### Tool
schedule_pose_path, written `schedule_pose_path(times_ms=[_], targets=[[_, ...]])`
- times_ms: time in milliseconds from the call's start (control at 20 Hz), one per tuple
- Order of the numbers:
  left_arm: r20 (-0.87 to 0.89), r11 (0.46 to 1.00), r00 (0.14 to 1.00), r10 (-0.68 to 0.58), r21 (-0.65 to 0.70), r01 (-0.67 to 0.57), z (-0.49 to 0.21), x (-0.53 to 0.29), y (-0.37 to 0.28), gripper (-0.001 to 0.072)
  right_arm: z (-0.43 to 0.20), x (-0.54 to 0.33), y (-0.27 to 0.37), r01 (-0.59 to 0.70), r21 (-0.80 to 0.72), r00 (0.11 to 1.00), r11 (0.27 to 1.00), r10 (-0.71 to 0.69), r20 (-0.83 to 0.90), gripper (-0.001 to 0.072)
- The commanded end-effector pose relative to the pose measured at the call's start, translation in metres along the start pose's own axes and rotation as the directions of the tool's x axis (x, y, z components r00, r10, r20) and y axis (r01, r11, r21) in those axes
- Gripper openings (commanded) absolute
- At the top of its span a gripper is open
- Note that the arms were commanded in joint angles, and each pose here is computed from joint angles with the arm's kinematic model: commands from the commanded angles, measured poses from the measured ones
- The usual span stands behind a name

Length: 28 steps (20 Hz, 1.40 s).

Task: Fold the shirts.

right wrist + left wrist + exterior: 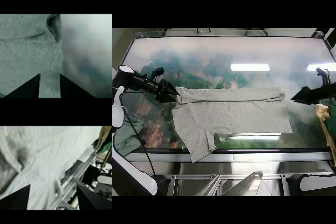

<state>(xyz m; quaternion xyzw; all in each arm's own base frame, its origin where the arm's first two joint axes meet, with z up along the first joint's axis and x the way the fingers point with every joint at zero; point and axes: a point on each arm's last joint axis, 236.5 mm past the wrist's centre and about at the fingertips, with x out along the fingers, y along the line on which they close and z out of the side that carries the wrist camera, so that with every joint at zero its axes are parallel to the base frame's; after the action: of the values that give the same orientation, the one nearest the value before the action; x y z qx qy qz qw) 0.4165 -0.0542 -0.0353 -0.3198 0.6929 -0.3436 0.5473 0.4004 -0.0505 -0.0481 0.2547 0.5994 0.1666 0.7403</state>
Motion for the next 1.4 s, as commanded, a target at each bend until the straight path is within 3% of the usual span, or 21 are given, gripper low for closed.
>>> schedule_pose_path(times_ms=[0, 250, 650, 700, 750, 800, 1050, 1350], targets=[[0.003, 0.998, 0.999, -0.054, -0.03, 0.054, -0.05, -0.001, -0.009, 0.0604, -0.062, -0.021, -0.019, 0.04, 0.053, 0.996, 0.998, -0.036, -0.084, 0.0302], [0.131, 0.975, 0.987, -0.097, -0.187, 0.12, -0.118, 0.021, 0.014, 0.0603, -0.125, 0.013, -0.049, 0.039, 0.147, 0.993, 0.988, -0.022, -0.117, 0.0302], [0.262, 0.945, 0.964, -0.054, -0.298, 0.134, -0.162, 0.039, 0.026, 0.0604, -0.138, 0.069, -0.013, -0.103, 0.155, 0.977, 0.983, 0.129, -0.169, 0.0298], [0.264, 0.94, 0.963, -0.059, -0.311, 0.143, -0.167, 0.042, 0.027, 0.0603, -0.139, 0.072, -0.009, -0.105, 0.143, 0.975, 0.984, 0.13, -0.182, 0.0262], [0.258, 0.933, 0.964, -0.058, -0.33, 0.145, -0.172, 0.048, 0.028, 0.0603, -0.139, 0.074, -0.006, -0.109, 0.129, 0.973, 0.986, 0.132, -0.187, 0.009], [0.239, 0.925, 0.97, -0.042, -0.358, 0.128, -0.177, 0.055, 0.034, 0.0603, -0.138, 0.075, -0.004, -0.113, 0.125, 0.973, 0.986, 0.136, -0.186, 0.0016], [0.156, 0.923, 0.979, 0.135, -0.379, -0.067, -0.186, 0.091, 0.067, 0.0604, -0.131, 0.075, 0.004, -0.147, 0.127, 0.973, 0.981, 0.166, -0.158, 0.0016], [0.24, 0.938, 0.945, 0.222, -0.318, -0.139, -0.145, 0.114, 0.063, 0.0591, -0.13, 0.074, 0.011, -0.179, 0.121, 0.968, 0.976, 0.197, -0.153, 0.0016]])
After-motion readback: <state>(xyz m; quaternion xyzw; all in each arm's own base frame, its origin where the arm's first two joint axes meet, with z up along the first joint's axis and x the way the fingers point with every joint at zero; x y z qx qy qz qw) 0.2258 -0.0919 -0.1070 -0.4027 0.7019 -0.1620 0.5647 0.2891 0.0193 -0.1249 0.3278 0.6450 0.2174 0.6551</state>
